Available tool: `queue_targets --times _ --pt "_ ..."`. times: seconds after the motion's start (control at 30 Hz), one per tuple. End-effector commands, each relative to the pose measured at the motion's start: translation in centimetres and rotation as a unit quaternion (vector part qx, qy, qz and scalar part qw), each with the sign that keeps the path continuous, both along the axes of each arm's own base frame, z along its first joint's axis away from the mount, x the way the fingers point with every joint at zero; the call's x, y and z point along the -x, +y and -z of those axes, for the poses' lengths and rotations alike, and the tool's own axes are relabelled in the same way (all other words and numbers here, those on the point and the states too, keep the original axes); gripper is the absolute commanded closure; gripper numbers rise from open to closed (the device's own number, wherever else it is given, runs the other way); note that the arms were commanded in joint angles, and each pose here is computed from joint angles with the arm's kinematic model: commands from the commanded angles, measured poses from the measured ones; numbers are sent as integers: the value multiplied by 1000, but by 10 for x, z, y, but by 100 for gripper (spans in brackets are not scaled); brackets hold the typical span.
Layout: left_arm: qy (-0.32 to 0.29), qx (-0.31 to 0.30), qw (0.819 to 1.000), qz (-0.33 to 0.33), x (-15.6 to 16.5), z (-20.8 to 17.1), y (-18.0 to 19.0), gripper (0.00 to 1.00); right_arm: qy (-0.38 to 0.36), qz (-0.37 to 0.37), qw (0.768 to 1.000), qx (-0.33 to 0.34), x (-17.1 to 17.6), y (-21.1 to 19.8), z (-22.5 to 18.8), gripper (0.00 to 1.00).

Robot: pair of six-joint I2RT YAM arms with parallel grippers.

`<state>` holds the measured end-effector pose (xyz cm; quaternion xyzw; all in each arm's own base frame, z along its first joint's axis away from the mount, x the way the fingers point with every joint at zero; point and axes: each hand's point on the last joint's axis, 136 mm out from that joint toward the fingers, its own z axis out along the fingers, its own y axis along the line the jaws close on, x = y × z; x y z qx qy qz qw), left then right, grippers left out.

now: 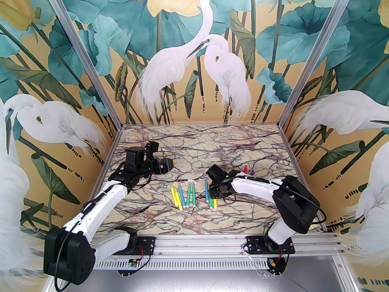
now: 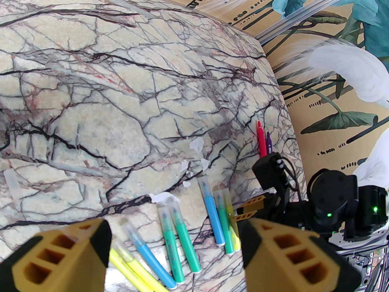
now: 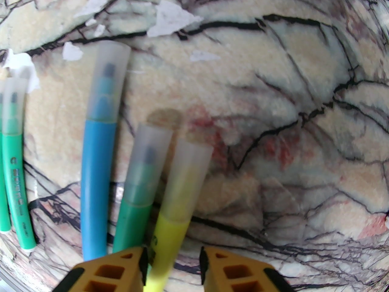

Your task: Open the pen caps

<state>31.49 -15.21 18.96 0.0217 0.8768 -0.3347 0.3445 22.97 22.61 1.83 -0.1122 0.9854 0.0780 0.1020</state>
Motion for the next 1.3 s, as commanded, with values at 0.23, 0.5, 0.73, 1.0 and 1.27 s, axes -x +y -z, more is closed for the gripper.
queue_targets --times 0.23,0.5,0.73,1.0,1.27 --pt "-9 -9 1000 -3 5 -3 3 24 -2 10 999 31 -5 -3 3 69" --pt "-11 -9 1000 -4 4 -3 3 24 1 5 998 62 -5 -5 7 71" --pt "-12 -10 1000 -4 4 -3 3 24 10 6 996 88 -5 -8 13 73" --pt "-11 -11 1000 -5 4 -2 3 24 8 6 995 97 -6 -10 14 79" --pt "-10 -10 1000 -5 2 -2 3 24 -14 0 996 86 -10 -8 1 83"
